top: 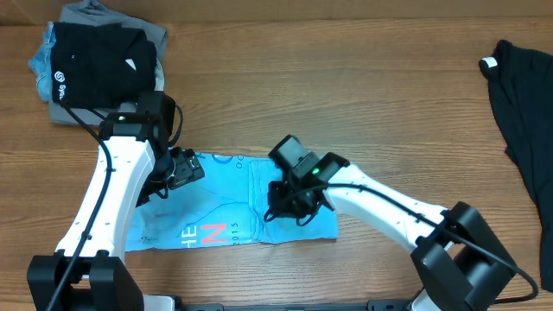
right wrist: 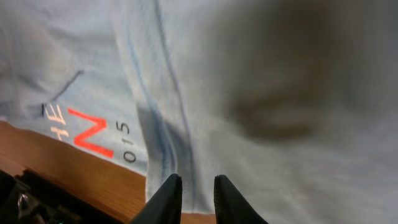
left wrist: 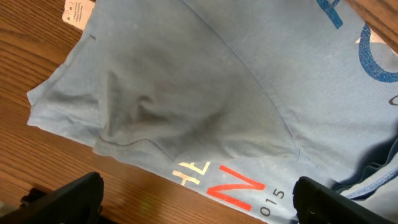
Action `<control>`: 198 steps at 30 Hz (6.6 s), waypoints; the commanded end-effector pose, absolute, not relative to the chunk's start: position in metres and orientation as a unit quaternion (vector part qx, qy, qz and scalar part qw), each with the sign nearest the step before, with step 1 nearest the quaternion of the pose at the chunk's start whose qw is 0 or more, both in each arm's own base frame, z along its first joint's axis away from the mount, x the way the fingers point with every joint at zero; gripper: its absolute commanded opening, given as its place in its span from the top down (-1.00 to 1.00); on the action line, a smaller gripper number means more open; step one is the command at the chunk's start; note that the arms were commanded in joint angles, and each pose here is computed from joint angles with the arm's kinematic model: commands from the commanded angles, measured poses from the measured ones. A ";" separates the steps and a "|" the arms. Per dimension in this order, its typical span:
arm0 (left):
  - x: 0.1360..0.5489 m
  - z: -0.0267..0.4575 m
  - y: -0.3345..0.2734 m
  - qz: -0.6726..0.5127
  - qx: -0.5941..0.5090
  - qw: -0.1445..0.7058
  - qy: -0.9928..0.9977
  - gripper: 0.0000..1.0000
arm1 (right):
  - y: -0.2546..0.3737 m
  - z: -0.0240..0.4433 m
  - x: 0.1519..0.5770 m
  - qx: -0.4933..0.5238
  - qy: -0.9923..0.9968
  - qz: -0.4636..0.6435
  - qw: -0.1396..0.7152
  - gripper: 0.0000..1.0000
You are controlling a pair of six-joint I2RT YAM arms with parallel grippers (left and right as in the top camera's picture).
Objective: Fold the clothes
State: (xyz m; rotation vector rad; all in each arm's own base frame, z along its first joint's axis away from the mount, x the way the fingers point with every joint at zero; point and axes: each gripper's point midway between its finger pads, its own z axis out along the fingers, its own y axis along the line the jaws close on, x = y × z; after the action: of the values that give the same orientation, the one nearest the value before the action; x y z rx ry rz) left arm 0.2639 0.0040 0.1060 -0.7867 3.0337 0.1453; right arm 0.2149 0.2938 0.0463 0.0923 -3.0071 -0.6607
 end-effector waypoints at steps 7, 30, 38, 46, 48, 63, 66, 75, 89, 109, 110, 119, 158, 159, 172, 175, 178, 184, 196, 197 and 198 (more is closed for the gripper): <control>0.265 0.107 0.004 0.044 -0.257 0.003 0.965 -1.00 | 0.309 0.016 0.190 0.005 -0.979 -0.192 0.075 0.67; 0.268 0.107 0.004 0.042 -0.257 0.008 0.965 -1.00 | 0.321 0.028 0.196 0.006 -0.987 -0.152 0.057 0.70; 0.275 0.105 0.004 0.038 -0.252 0.019 0.967 -1.00 | 0.308 0.048 0.210 0.030 -0.993 -0.109 0.026 -1.00; 0.284 0.085 0.039 0.040 -0.269 0.002 0.962 -1.00 | 0.294 0.073 0.224 0.037 -0.996 -0.078 -0.002 -1.00; 0.286 0.077 0.053 0.020 -0.273 -0.006 0.962 -1.00 | 0.287 0.074 0.226 0.059 -0.996 -0.073 0.000 -1.00; 0.311 0.040 0.108 -0.119 -0.257 0.033 0.958 -1.00 | 0.282 0.077 0.243 0.042 -0.993 -0.111 0.011 -1.00; 0.308 0.022 0.105 -0.129 -0.236 0.011 0.963 -1.00 | 0.285 0.077 0.244 0.044 -0.992 -0.115 0.009 -1.00; 0.291 -0.016 0.088 -0.154 -0.194 -0.064 0.967 -0.96 | 0.287 0.078 0.243 0.052 -0.991 -0.122 0.011 -1.00; 0.273 -0.043 0.042 -0.152 -0.144 -0.152 0.966 0.46 | 0.293 0.079 0.250 0.055 -0.990 -0.133 -0.005 -1.00; 0.286 0.036 0.081 0.005 -0.267 -0.062 0.962 0.92 | 0.267 0.065 0.276 0.042 -0.994 -0.085 -0.056 -1.00; 0.289 0.048 0.077 0.004 -0.265 -0.043 0.963 0.92 | 0.262 0.065 0.282 0.034 -0.994 -0.080 -0.063 -1.00; 0.295 0.106 0.017 0.000 -0.195 0.038 0.980 0.91 | 0.204 0.058 0.314 -0.024 -0.996 -0.061 -0.057 -1.00; 0.278 0.123 -0.230 -0.130 -0.016 0.040 0.991 0.91 | 0.171 0.003 0.282 -0.048 -0.995 -0.090 0.014 -1.00; 0.277 0.121 -0.233 -0.131 -0.014 0.036 0.991 0.91 | 0.171 0.003 0.282 -0.048 -0.995 -0.090 0.014 -1.00; 0.286 0.122 -0.260 -0.175 0.004 0.053 0.983 0.86 | 0.153 0.009 0.292 -0.080 -0.993 -0.088 0.016 -1.00; 0.287 0.124 -0.266 -0.188 0.007 0.055 0.981 0.84 | 0.146 0.016 0.300 -0.082 -0.992 -0.098 0.017 -1.00; 0.288 0.125 -0.270 -0.194 0.007 0.058 0.979 0.80 | 0.140 0.021 0.307 -0.092 -0.989 -0.111 0.017 -1.00; 0.281 0.125 -0.277 -0.194 0.019 0.056 0.979 -0.59 | 0.120 0.023 0.312 -0.123 -0.986 -0.108 0.021 -1.00; 0.304 0.186 -0.229 -0.156 -0.010 0.124 0.980 -0.91 | 0.099 0.084 0.335 -0.154 -0.979 -0.127 -0.036 -1.00; 0.306 0.196 -0.212 -0.142 -0.027 0.131 0.981 -0.92 | 0.096 0.095 0.339 -0.157 -0.978 -0.131 -0.049 -1.00; 0.307 0.207 -0.186 -0.126 -0.056 0.132 0.982 -0.94 | 0.093 0.111 0.344 -0.158 -0.975 -0.138 -0.069 -1.00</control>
State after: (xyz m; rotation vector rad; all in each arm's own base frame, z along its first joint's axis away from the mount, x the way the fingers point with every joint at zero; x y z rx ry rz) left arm 0.2862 -0.2348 0.1567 -0.0280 2.9865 -0.4458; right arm 0.3206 0.0969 0.0586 -0.4959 -3.0716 -0.3382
